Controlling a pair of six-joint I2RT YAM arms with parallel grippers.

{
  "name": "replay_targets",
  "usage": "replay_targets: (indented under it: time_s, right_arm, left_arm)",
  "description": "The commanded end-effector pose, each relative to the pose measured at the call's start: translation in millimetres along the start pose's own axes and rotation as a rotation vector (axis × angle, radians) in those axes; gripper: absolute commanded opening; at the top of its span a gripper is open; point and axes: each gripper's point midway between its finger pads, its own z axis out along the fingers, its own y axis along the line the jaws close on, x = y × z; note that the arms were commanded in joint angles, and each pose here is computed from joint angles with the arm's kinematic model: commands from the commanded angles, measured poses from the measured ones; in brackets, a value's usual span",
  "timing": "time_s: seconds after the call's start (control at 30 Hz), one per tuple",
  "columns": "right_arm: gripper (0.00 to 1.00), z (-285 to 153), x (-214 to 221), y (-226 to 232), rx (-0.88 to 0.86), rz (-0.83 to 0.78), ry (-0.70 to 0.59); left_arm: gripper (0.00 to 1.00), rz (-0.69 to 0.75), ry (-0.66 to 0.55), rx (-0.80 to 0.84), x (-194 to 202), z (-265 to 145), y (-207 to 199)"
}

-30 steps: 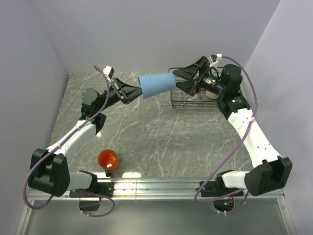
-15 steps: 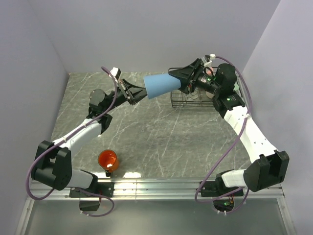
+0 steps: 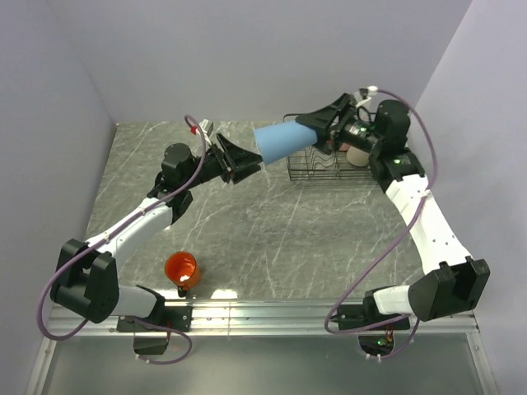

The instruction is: Load the cups into the dish rack

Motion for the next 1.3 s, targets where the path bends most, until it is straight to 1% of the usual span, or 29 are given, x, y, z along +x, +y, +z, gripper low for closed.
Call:
replay_targets:
  time_s: [0.0,0.03,0.07,0.1,0.13,0.2,0.23,0.33,0.37,0.4,0.43,0.47,0.53,0.57,0.7,0.8,0.93,1.07,1.13,1.27]
  right_arm:
    - [0.00,-30.2,-47.2,-4.9,0.087,-0.100,-0.150]
    - [0.00,-37.1,-54.3,-16.3,0.148,-0.124,-0.169]
    - [0.00,-42.4,-62.6,-23.8,0.190,-0.130,-0.199]
    - [0.00,-47.9,-70.1,-30.4,0.226,-0.139,-0.227]
    - [0.00,-58.1,-84.9,-44.4,0.310,-0.159,-0.286]
    - [0.00,-70.8,-101.5,-59.1,0.407,-0.175,-0.343]
    - [0.00,-81.7,-118.6,-74.0,0.513,-0.195,-0.399]
    - [0.00,-94.5,-143.0,-99.8,0.677,-0.207,-0.451]
    - [0.00,-101.5,-154.4,-108.6,0.735,-0.211,-0.494]
    - [0.00,-104.1,-160.1,-109.0,0.765,-0.217,-0.509]
    - [0.00,-104.8,-167.4,-121.8,0.814,-0.216,-0.514]
    - [0.00,-113.1,-177.6,-127.9,0.869,-0.225,-0.562]
    - [0.00,-117.1,-186.3,-139.4,0.928,-0.242,-0.578]
    - [0.00,-126.6,-194.3,-145.7,0.986,-0.255,-0.623]
    - [0.00,-136.5,-204.9,-172.6,1.091,-0.288,-0.654]
    - [0.00,-136.3,-212.6,-190.6,1.140,-0.297,-0.659]
    - [0.00,-132.2,-218.9,-202.0,1.169,-0.321,-0.673]
    - [0.00,-127.5,-219.2,-217.0,1.233,-0.354,-0.672]
    - [0.00,-111.2,-210.3,-227.4,1.241,-0.377,-0.633]
    - [0.00,-104.5,-205.2,-248.1,1.283,-0.374,-0.625]
  left_arm:
    - [0.68,0.057,0.034,-0.142,13.0,-15.5,21.3]
    - [0.69,0.072,0.038,-0.183,18.0,-21.4,34.6]
    - [0.69,0.079,0.032,-0.199,20.8,-28.1,34.9]
    - [0.69,0.058,0.028,-0.264,24.6,-34.8,49.6]
    - [0.68,0.082,0.028,-0.277,29.1,-42.7,53.0]
    - [0.68,0.070,0.028,-0.333,35.3,-52.8,65.1]
    - [0.66,0.083,0.027,-0.347,37.0,-56.4,69.3]
    - [0.65,0.098,0.049,-0.374,46.4,-69.1,70.3]
    - [0.65,0.101,0.050,-0.383,47.3,-71.6,70.6]
    - [0.64,0.107,0.051,-0.391,47.8,-73.7,70.5]
    - [0.64,0.120,0.053,-0.405,48.6,-77.8,69.0]
    - [0.64,0.128,0.055,-0.411,48.7,-79.3,68.1]
    - [0.63,0.148,0.052,-0.425,47.7,-83.3,64.7]
    - [0.63,0.143,0.060,-0.446,49.6,-86.5,67.1]
    - [0.62,0.147,0.061,-0.469,53.1,-95.2,65.7]
    - [0.61,0.148,0.062,-0.491,55.5,-102.2,64.4]
    - [0.61,0.158,0.053,-0.517,56.9,-111.9,61.1]
    - [0.61,0.151,0.041,-0.541,59.5,-120.9,61.3]
    - [0.60,0.144,0.035,-0.551,62.0,-126.2,60.9]
    - [0.60,0.132,0.018,-0.576,66.0,-137.5,60.5]
